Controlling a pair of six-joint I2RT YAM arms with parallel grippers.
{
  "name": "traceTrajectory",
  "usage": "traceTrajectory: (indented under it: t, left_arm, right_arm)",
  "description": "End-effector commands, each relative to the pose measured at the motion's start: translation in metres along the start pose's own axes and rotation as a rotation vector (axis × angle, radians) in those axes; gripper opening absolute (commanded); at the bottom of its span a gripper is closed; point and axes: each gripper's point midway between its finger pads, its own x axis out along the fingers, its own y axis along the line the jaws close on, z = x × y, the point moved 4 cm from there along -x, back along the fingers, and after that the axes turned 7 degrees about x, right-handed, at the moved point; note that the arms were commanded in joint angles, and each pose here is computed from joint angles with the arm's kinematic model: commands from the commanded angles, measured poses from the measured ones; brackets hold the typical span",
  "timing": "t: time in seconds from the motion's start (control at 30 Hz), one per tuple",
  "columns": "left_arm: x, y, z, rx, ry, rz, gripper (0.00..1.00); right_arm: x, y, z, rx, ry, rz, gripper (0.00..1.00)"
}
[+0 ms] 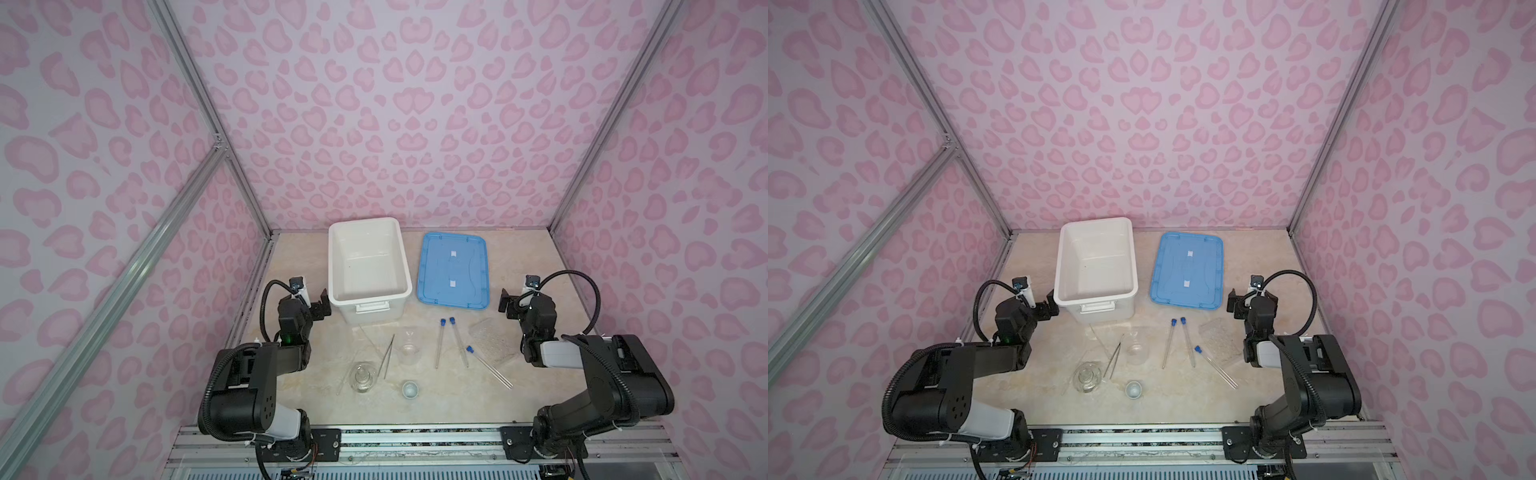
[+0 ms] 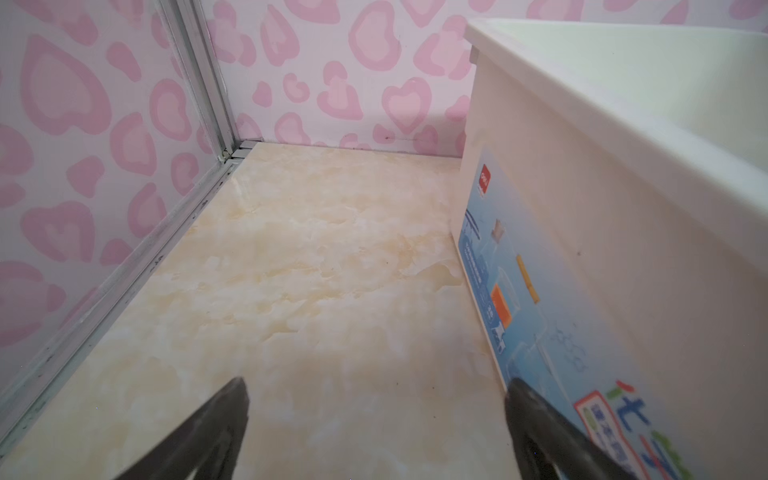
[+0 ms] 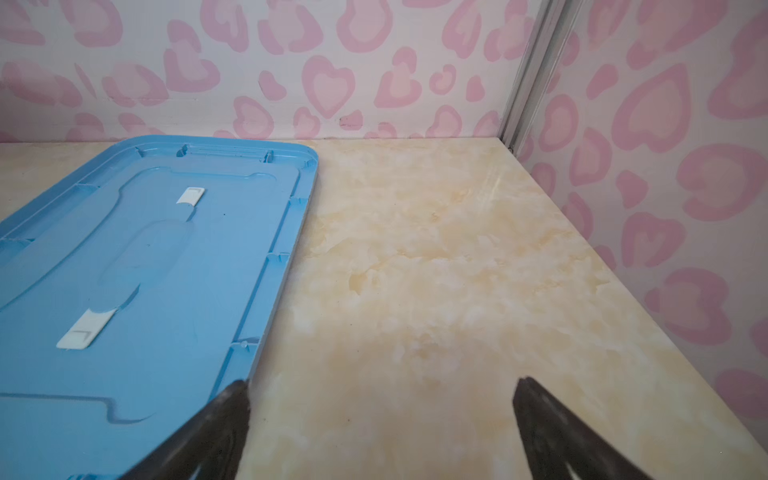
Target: Organize the chemistry lab equipment
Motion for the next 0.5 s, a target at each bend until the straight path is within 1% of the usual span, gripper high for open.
traceTrajectory:
  t: [0.0, 0.47]
  left_arm:
    - [-0.0021, 0.0013, 0.0055, 0.006, -0.031, 0.007, 0.97]
    - [-0.0020, 0.0015, 0.0056, 0.007, -0.032, 0.008, 0.97]
  right_arm:
    - [0.0001, -0.0012, 0.0025, 0.000, -0.011, -0.012, 1.00]
    - [0.0005, -0.0010, 0.0022, 0.001, -0.010, -0.011, 1.00]
